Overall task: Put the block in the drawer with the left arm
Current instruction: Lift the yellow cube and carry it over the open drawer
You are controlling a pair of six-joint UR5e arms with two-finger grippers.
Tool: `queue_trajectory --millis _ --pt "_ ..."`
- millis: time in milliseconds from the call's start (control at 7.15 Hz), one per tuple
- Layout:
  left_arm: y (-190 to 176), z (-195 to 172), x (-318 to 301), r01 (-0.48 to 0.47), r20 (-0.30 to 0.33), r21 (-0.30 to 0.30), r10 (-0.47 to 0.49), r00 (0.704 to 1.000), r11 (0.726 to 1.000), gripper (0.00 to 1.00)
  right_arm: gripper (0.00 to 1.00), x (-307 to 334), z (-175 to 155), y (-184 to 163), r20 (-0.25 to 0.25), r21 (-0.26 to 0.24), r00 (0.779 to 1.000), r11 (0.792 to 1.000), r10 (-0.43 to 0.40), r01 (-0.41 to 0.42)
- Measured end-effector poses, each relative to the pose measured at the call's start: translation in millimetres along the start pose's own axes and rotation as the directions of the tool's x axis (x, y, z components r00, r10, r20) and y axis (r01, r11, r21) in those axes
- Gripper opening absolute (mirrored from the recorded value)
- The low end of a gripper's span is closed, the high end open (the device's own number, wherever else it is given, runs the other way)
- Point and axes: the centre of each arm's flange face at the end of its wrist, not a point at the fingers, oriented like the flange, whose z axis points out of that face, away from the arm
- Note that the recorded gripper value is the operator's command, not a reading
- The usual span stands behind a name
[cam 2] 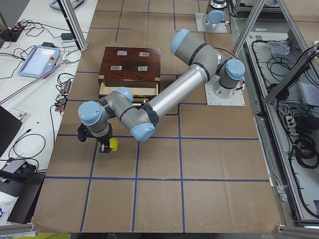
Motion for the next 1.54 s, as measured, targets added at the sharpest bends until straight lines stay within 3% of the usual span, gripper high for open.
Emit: queue_trajectory --millis 559,1259,1538 --pt "55 -46 70 0.074 -0.017 -0.009 -0.074 0.997 0.997 0.25 1.0 0 0 0 0.0 0.0 1.0 1.0 0.0 0.0" --pt "44 -59 234 0.05 -0.023 -0.025 -0.051 0.998 0.998 0.25 1.0 0 0 0 0.0 0.001 1.0 1.0 0.0 0.0" --pt "44 -51 267 0.069 -0.028 -0.044 -0.071 0.997 0.997 0.25 1.0 0 0 0 0.0 0.0 1.0 1.0 0.0 0.0"
